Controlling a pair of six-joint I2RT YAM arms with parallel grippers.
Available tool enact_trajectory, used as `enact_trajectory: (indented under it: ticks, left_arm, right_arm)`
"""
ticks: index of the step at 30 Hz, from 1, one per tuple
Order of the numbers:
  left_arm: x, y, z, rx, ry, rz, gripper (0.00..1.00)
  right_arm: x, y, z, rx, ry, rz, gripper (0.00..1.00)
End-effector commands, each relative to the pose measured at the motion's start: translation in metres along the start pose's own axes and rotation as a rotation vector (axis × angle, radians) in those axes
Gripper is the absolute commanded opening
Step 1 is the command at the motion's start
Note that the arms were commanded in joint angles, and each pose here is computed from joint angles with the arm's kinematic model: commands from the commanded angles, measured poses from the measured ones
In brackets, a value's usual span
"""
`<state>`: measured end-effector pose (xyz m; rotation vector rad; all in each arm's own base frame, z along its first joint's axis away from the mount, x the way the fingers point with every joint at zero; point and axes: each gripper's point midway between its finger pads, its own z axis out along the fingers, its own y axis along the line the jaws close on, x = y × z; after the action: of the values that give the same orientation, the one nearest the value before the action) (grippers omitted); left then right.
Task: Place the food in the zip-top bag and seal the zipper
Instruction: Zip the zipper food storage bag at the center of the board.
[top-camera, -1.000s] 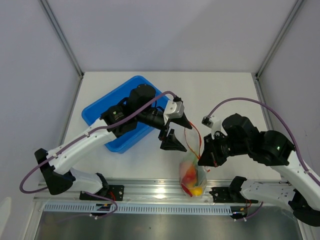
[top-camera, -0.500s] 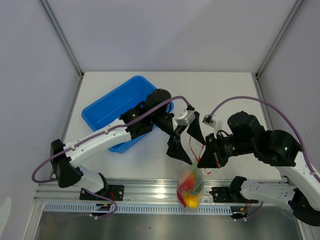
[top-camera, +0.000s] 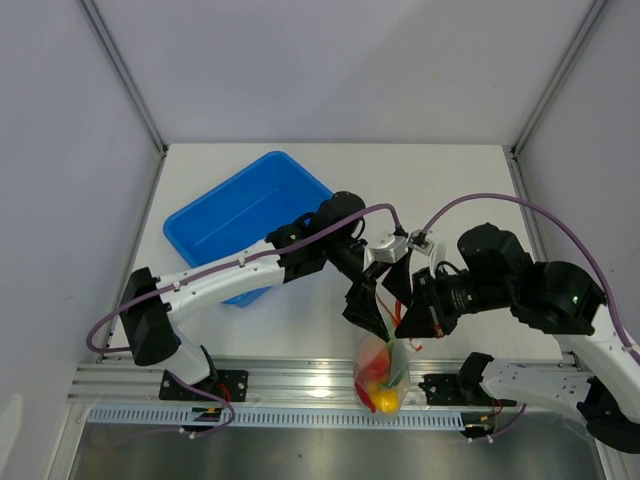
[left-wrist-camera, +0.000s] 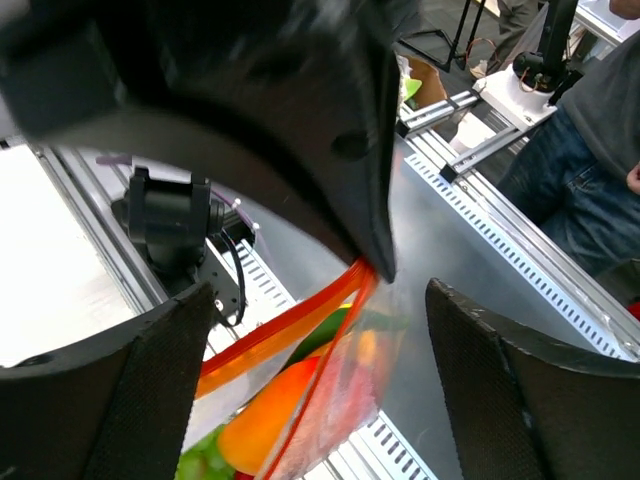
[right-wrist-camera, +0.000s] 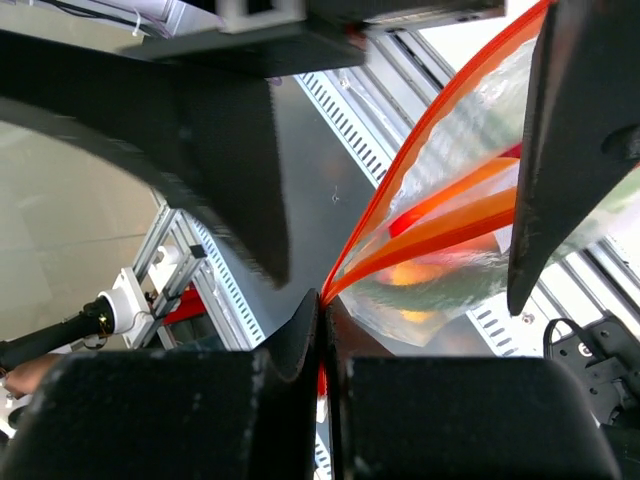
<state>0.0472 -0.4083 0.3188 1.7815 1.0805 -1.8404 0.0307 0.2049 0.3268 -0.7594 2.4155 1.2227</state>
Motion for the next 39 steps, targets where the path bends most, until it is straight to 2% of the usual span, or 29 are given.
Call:
enact_trajectory:
  ticks: [1,3,7,11,12,14,18,20,21,24,26,28,30,33,39]
  left_arm:
    - [0.017,0.002,0.004,0.028,0.021,0.011,0.85]
    - [0.020,0.005,0.004,0.017,0.021,0.008,0.81]
    - [0.026,0.016,0.001,-0.069,0.049,-0.005,0.52]
    - [0.030,0.024,-0.005,-0.157,0.074,-0.002,0.41]
    - [0.031,0.027,-0.009,-0.198,0.083,-0.008,0.33]
    - [0.031,0.030,-0.014,-0.235,0.096,-0.014,0.26]
    - [0.040,0.034,-0.025,-0.323,0.142,-0.067,0.01]
    - [0.043,0.041,-0.034,-0.403,0.155,-0.080,0.01]
    - [0.045,0.041,-0.037,-0.419,0.157,-0.101,0.00]
    - [0.046,0.050,-0.049,-0.526,0.162,-0.141,0.01]
    - [0.048,0.060,-0.061,-0.639,0.172,-0.185,0.00]
    - [0.047,0.065,-0.066,-0.698,0.167,-0.239,0.01]
    - [0.055,0.073,-0.073,-0.768,0.183,-0.323,0.01]
    - [0.064,0.077,-0.071,-0.773,0.197,-0.383,0.01]
    - [0.069,0.078,-0.073,-0.785,0.190,-0.444,0.01]
  right_arm:
    - [-0.014,0.020,-0.013,-0.072,-0.079,-0.046,0.00]
    - [-0.014,0.019,-0.013,-0.065,-0.087,-0.044,0.00]
    - [-0.010,0.013,-0.012,-0.044,-0.077,-0.040,0.00]
    - [-0.008,0.003,-0.010,0.001,-0.080,-0.032,0.00]
    - [-0.005,-0.002,-0.008,0.018,-0.072,-0.026,0.00]
    - [-0.004,-0.009,-0.005,0.047,-0.067,-0.023,0.00]
    - [-0.007,-0.030,0.001,0.143,-0.079,-0.015,0.00]
    - [-0.011,-0.040,0.004,0.191,-0.100,-0.019,0.09]
    - [-0.013,-0.044,0.006,0.208,-0.105,-0.020,0.23]
    - [-0.018,-0.058,0.010,0.273,-0.131,-0.015,0.45]
    - [-0.023,-0.071,0.013,0.325,-0.156,-0.015,0.51]
    - [-0.025,-0.080,0.015,0.366,-0.174,-0.011,0.61]
    - [-0.029,-0.093,0.019,0.411,-0.200,-0.008,0.67]
    - [-0.033,-0.107,0.023,0.440,-0.229,0.013,0.67]
    - [-0.041,-0.130,0.029,0.388,-0.311,0.025,0.60]
